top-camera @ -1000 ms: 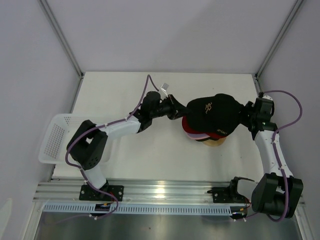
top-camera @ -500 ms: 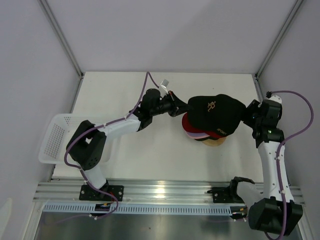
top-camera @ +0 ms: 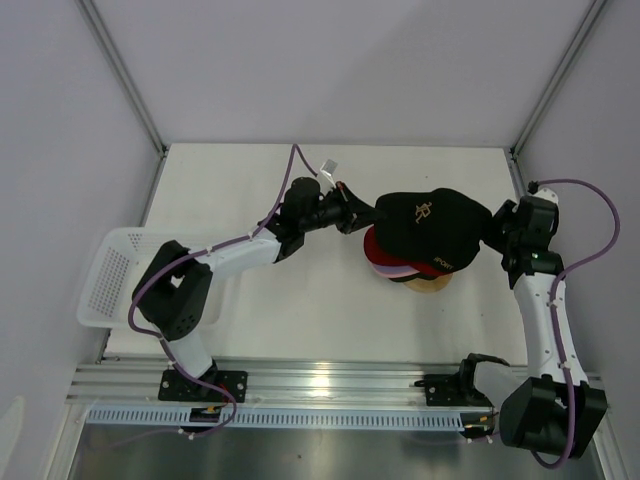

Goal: Stack the hats

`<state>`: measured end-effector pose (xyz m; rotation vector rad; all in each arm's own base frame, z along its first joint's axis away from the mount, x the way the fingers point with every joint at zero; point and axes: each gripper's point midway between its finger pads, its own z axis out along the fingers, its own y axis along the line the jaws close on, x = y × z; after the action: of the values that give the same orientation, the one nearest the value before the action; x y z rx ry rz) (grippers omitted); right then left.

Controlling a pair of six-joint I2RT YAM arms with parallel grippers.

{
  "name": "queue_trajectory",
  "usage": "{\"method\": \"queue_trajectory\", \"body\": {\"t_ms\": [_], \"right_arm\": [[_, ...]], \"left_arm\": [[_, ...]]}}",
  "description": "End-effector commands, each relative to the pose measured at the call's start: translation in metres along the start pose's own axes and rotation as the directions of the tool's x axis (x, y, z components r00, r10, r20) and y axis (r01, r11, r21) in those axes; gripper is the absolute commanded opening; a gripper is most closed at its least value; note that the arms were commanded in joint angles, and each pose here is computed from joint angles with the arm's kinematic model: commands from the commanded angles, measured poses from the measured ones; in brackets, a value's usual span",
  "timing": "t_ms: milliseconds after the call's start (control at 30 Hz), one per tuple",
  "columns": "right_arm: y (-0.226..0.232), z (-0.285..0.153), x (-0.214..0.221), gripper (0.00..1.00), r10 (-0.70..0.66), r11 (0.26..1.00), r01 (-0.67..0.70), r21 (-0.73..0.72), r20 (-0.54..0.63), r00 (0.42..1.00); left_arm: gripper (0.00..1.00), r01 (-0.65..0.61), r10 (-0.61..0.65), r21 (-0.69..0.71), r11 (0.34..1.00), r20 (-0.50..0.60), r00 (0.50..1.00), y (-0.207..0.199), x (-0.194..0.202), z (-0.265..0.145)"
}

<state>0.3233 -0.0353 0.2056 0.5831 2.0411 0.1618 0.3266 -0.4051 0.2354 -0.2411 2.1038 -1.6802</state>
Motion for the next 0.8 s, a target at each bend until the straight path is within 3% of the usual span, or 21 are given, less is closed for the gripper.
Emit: {"method": "queue_trajectory", "body": {"t_ms": [0, 333, 400, 533, 767], "right_arm": [[-0.002, 0.005, -0.009, 0.28, -0.008, 1.0, 0.008, 0.011, 0.04, 0.999], [0.004, 0.02, -0.002, 0.27, 0.01, 0.999, -0.009, -0.034, 0.026, 1.0], [0.003, 0.025, -0.001, 0.21, 0.009, 0.999, -0.008, -0.031, 0.019, 1.0], [-0.003, 0.031, 0.004, 0.0, -0.003, 1.0, 0.003, -0.006, 0.001, 1.0], [-0.008, 0.013, -0.002, 0.0, -0.021, 0.999, 0.022, 0.044, -0.028, 0.999]], "left_arm": [[0.01, 0.019, -0.017, -0.053, 0.998, 0.042, 0.999, 0.013, -0.009, -0.006], [0.01, 0.028, -0.025, -0.065, 0.998, 0.039, 0.999, 0.021, -0.01, -0.005], [0.01, 0.029, -0.027, -0.064, 0.998, 0.038, 0.999, 0.022, -0.01, -0.004], [0.01, 0.036, -0.033, -0.065, 0.997, 0.038, 0.999, 0.024, -0.012, -0.004], [0.01, 0.03, -0.031, -0.031, 0.999, -0.024, 0.999, 0.013, -0.003, -0.003]]}}
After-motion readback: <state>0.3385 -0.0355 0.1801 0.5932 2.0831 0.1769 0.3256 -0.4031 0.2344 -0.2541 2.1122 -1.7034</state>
